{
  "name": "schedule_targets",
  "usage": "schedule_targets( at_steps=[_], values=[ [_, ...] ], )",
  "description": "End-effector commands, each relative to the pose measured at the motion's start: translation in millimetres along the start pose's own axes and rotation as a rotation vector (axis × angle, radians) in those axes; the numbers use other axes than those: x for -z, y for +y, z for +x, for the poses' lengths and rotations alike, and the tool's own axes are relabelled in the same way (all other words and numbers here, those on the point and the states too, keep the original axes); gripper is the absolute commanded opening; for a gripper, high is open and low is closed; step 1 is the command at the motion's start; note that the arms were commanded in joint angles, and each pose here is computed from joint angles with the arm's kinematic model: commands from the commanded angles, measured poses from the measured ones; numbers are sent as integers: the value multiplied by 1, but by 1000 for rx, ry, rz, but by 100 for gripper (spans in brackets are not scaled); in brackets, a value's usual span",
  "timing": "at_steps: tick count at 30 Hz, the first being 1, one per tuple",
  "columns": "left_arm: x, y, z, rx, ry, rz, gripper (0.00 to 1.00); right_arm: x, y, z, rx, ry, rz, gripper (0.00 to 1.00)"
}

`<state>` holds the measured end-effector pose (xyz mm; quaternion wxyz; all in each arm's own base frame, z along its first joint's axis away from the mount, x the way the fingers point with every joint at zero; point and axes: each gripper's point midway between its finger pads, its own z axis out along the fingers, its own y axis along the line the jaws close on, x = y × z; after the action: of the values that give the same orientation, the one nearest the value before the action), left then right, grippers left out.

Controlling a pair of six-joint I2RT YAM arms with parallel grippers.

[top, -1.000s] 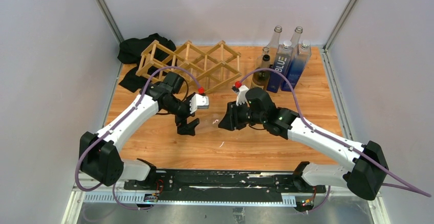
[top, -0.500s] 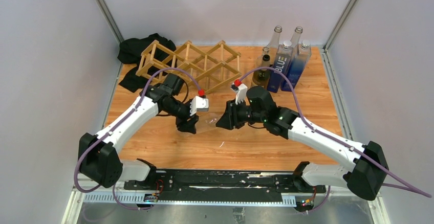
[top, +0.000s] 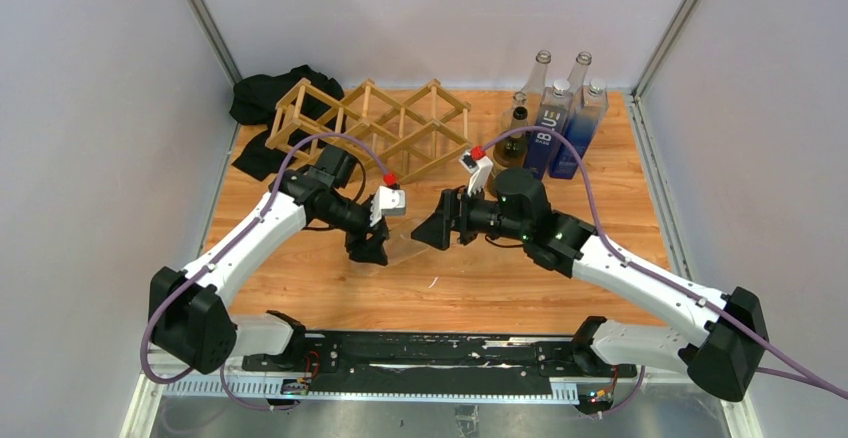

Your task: Take the wine bottle off the wine rack

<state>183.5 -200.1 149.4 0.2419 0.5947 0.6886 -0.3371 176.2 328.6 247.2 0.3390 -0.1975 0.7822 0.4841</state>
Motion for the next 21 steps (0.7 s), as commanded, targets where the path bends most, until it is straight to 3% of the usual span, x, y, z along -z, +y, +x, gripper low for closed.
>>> schedule_targets(
  at_steps=[1,11,13,15,19,21],
  values=[
    [5,-15,-43,39,-155,92,0,0,4,-12,-6,-88,3,86],
    [21,-40,-88,135,-298,233,0,-10,9,-40,26,-192,24,88],
    [23,-44,-89,142,-306,242,0,-13,15,-45,37,-200,6,85],
    [24,-46,-90,148,-309,246,0,-15,22,-48,46,-202,-18,76],
    [24,-46,-89,163,-303,244,1,-18,29,-47,65,-190,-44,44],
    [23,-44,-88,170,-295,232,11,-15,26,-45,71,-181,-27,22]
  ],
)
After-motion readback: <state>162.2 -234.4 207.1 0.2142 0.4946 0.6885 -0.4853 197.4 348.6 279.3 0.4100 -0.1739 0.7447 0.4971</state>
